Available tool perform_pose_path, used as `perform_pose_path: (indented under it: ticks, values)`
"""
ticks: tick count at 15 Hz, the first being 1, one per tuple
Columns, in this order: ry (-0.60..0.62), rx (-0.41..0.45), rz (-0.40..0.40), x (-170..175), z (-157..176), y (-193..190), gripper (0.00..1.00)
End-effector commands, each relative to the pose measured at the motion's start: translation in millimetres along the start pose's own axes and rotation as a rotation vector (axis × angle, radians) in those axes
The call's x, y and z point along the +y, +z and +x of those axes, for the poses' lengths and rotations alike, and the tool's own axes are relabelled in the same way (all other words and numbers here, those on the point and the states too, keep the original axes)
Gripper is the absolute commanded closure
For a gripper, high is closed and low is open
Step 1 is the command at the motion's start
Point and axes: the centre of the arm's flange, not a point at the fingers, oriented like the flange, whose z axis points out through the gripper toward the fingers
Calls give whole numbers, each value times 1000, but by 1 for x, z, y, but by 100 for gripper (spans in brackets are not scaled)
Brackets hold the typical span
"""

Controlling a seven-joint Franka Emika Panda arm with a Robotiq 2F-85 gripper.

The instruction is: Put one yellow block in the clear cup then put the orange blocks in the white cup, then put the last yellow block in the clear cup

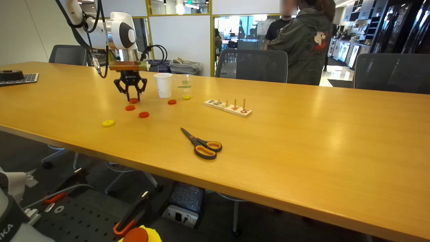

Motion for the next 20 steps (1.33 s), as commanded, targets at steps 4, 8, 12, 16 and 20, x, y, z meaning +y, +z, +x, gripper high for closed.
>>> perform_pose_path:
  ticks: [4,8,12,16,20]
  values:
    - [1,-50,-39,-9,-1,-75,77]
    - [-23,-34,-48,-19,6,-111,77]
    - [-44,62,-116,-15,19,-125,77]
    - [-64,118,-207,8,32,-125,77]
    - [-75,146,-279,37,42,-128,77]
